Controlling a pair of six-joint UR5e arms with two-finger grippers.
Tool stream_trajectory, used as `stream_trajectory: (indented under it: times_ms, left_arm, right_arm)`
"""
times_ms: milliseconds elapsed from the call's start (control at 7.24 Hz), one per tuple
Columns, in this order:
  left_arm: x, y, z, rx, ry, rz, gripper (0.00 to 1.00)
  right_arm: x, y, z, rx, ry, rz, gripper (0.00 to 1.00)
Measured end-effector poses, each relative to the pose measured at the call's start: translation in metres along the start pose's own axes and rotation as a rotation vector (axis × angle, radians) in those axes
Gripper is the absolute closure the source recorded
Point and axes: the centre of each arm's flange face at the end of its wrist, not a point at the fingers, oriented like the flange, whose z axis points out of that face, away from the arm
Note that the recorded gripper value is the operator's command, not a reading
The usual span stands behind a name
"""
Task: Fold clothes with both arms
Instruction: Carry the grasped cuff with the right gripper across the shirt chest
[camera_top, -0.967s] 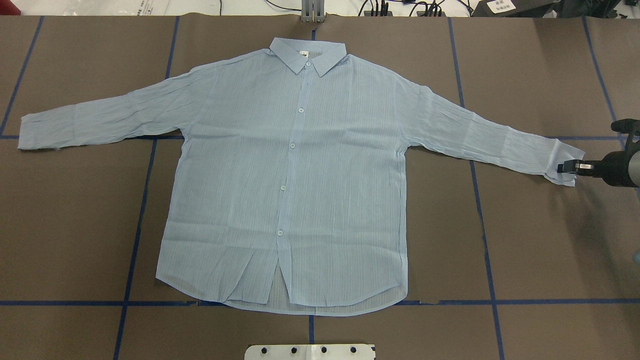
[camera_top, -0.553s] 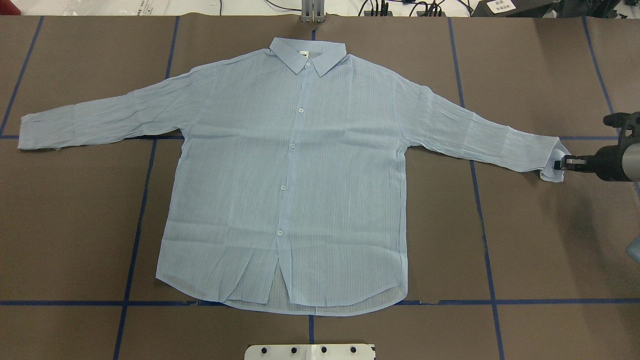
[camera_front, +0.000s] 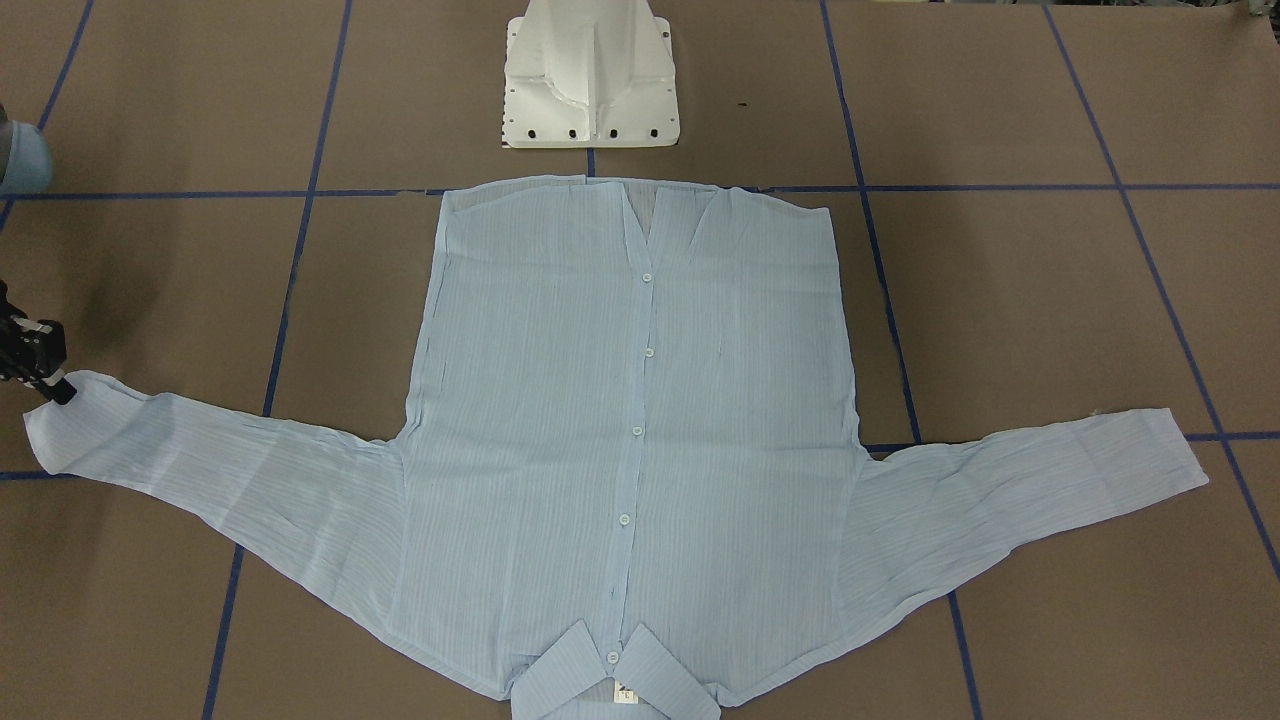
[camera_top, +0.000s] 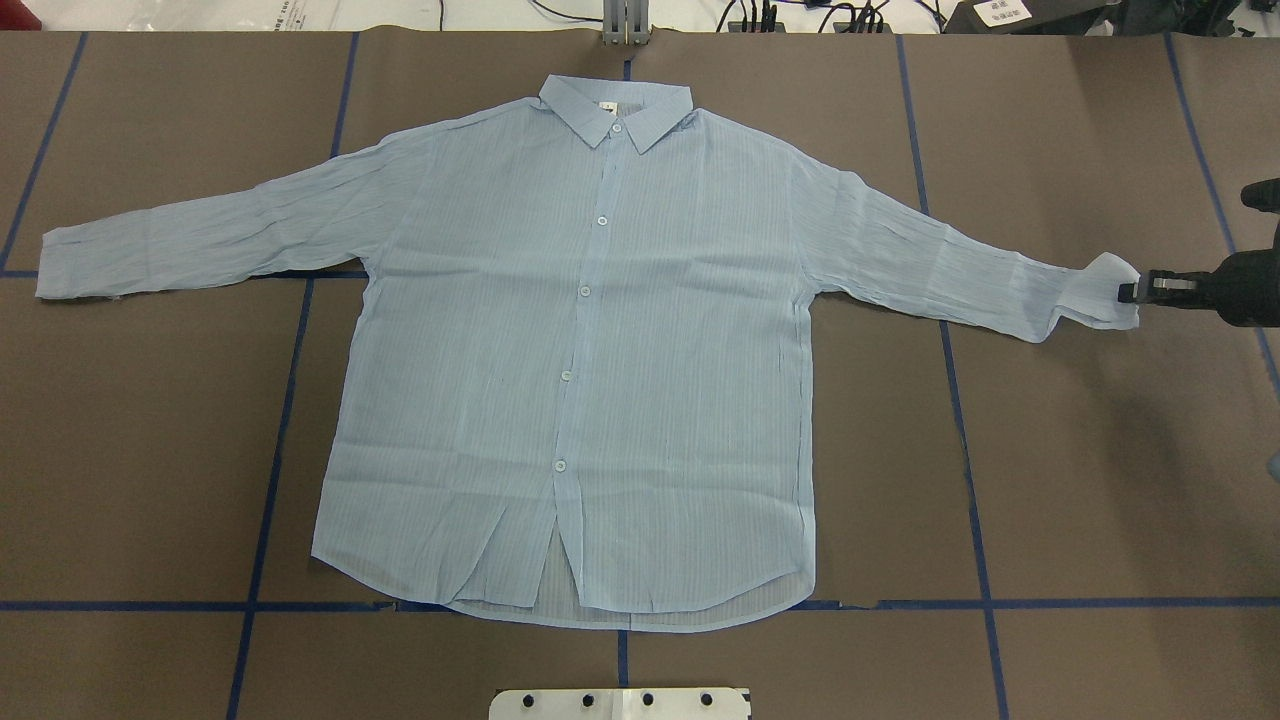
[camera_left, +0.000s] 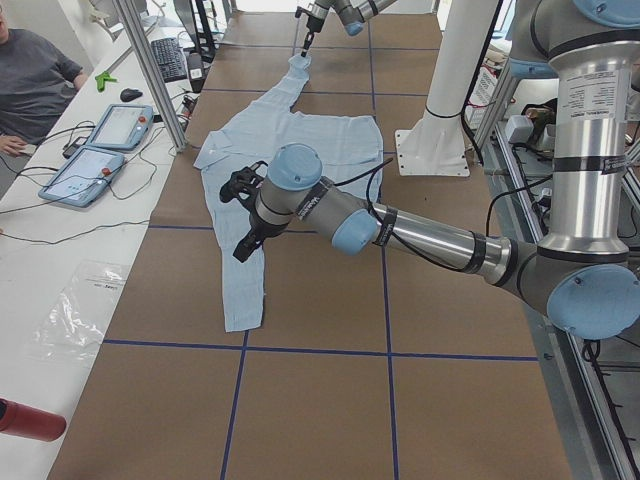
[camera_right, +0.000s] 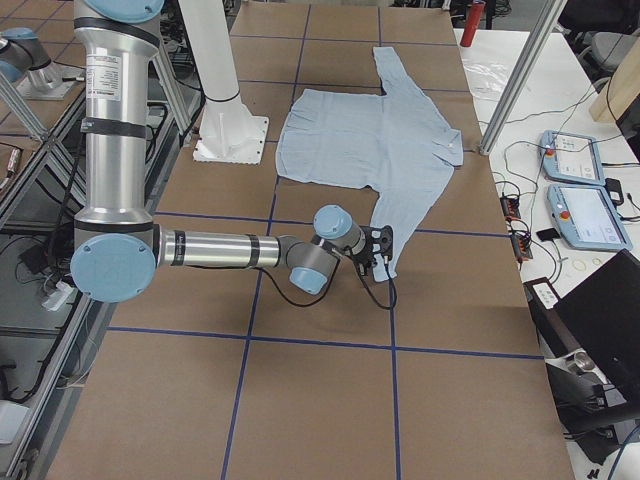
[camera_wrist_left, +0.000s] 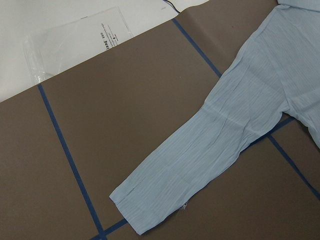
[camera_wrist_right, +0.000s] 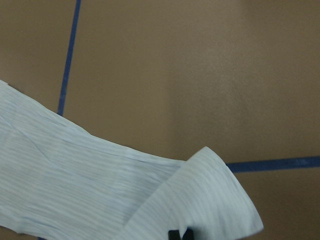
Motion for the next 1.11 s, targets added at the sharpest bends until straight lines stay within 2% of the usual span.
stream_trajectory:
  times_ms: [276,553,829,1106]
  left_arm:
    - [0.0,0.0,0.0,-0.001,0.0,0.001,0.0]
    - [-0.001,0.001,0.001,-0.002,0.0,-0.001,0.0]
    - [-0.001,0.001,0.001,-0.001,0.0,-0.002,0.0]
    - [0.0,0.001,0.0,-0.001,0.0,-0.002,0.0]
  right_arm:
    - [-0.091,-0.045,-0.001,0.036,-0.001,-0.014,1.0]
    - [-0.21,-0.068,0.02,0.082,-0.038,-0.08,1.0]
    - [-0.328,-0.059,0.036,0.118,-0.124,-0.154,1.0]
    - [-0.422,-0.035,0.05,0.162,-0.197,-0.204,1.0]
